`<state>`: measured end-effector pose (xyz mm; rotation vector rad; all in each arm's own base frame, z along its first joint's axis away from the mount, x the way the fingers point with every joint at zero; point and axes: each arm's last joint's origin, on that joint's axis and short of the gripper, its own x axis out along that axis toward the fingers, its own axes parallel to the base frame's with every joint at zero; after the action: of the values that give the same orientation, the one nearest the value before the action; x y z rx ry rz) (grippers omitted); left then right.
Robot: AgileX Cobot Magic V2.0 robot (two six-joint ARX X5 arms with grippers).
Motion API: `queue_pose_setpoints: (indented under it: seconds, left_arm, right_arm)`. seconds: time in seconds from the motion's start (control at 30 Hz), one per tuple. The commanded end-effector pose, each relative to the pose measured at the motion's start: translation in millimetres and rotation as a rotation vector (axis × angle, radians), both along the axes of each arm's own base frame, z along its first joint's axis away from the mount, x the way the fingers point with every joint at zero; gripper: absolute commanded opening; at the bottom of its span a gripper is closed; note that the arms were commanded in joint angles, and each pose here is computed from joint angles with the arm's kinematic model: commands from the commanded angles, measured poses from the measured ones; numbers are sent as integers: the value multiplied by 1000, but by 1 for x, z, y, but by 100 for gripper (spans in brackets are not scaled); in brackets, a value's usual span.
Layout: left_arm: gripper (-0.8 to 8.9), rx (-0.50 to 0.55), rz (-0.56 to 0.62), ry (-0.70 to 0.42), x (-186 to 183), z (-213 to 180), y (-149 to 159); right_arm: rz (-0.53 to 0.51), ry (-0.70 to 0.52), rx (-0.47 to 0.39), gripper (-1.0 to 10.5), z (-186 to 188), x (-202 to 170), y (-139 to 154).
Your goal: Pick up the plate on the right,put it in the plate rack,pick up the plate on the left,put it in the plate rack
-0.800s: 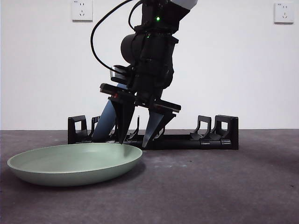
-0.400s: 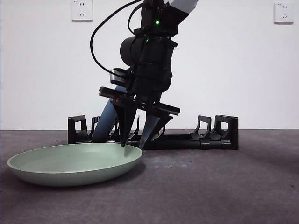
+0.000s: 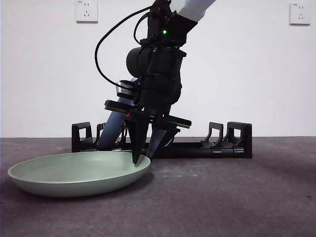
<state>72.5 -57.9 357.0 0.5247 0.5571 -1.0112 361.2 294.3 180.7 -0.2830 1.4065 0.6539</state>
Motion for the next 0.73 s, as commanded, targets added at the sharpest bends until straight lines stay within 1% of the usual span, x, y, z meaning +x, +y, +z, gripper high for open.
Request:
queue_pose_setpoints:
  seconds: [0.03,0.13,0.2,0.23,0.43,0.6,0.73]
  left_arm:
    - [387,3,-15,-11,0,0,0]
    - [387,3,-15,-11,0,1,0]
    - [387,3,-17,-12,-1,1,-1]
    - [387,3,-19,-12,-1,1,-1]
    - [387,26,-14,-22,0,0,-2]
    - [387,94,-17,-59,2,-2,-6]
    - [387,162,-61,-83,6,-5,-15]
  right_arm:
    - [-6,28,-15,87,-10,-1,0]
    - [-5,39,-16,75,-11,-1,0]
    - [-5,42,-20,-8,-12,-2,0]
    - [-5,45,-22,-16,-12,-2,0]
    - [-13,48,-26,-16,-12,-2,0]
    - [-20,69,-39,-17,-5,-5,-4]
    - [-9,58,-49,-17,20,-12,-13]
